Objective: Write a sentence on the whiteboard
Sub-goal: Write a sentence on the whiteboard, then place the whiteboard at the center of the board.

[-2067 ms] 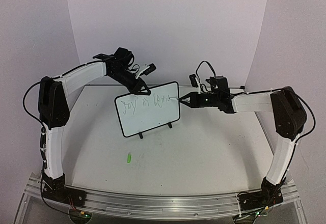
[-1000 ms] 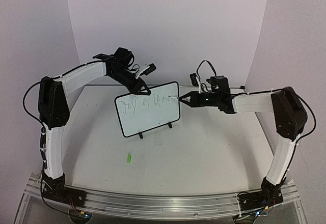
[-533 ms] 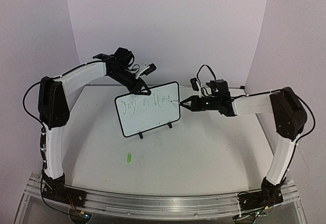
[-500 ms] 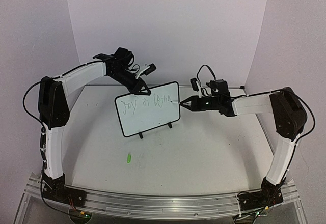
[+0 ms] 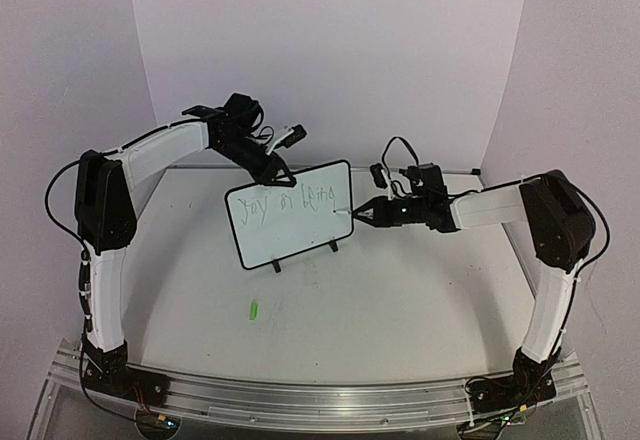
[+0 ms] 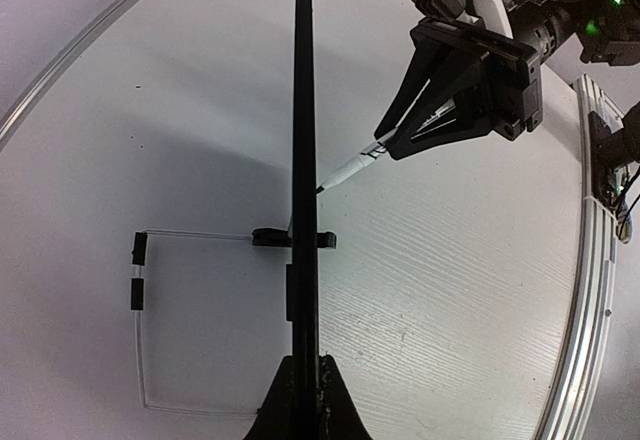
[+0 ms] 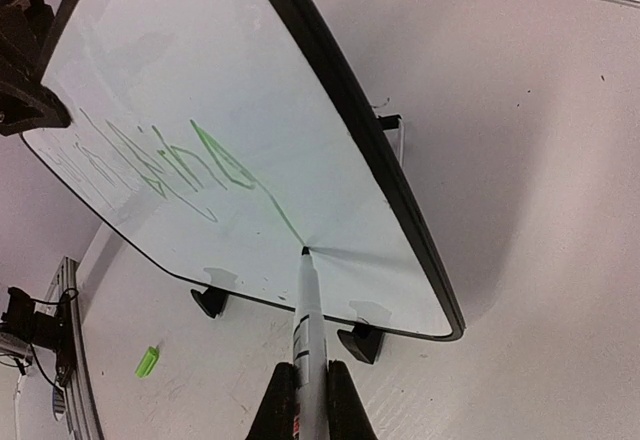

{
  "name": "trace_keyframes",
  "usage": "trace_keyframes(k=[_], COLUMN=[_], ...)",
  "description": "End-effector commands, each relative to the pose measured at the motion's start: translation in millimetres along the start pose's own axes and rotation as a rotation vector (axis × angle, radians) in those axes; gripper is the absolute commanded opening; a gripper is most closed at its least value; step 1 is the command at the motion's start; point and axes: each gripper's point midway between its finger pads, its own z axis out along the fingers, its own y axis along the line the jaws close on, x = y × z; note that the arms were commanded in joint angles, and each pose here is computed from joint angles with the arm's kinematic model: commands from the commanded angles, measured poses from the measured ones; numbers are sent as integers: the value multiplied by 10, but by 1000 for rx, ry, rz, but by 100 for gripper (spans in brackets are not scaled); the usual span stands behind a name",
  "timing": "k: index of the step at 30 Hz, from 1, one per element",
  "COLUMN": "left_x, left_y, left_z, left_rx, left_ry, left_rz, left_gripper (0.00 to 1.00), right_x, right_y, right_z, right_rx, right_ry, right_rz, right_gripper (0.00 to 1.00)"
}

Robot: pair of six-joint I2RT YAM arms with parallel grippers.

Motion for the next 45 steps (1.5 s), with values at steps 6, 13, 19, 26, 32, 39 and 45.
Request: trace_keyframes(k=[6, 13, 19, 26, 32, 39, 45], left_x=[-49, -45, -45, -50, -115, -202, -320], left_y=[77, 77, 79, 102, 105, 95, 76], left_z=[17, 20, 19, 5, -42, -153, -330], left_rx=[-29, -29, -31, -46, -62, -94, -137], left_ry=[-3, -2, -1, -1, -23, -46, -84], left_rz=[76, 75, 74, 69, 76, 93, 116], left_gripper=[0, 0, 0, 11, 38, 66, 85], right_x=[-204, -261, -318, -305, -247, -240, -254], right_y=[74, 141, 290, 568, 720, 838, 913], right_z=[76, 62, -83, -405, -652, -835, -945], right_rx=[-35, -54, -82, -123, -124, -120, -106], right_ry=[-37, -48, -72, -92, -109, -125, -126], right_rz=[-35, -40, -53, -90, -104, -116, -141], right_gripper=[0, 0, 0, 0, 0, 0, 0])
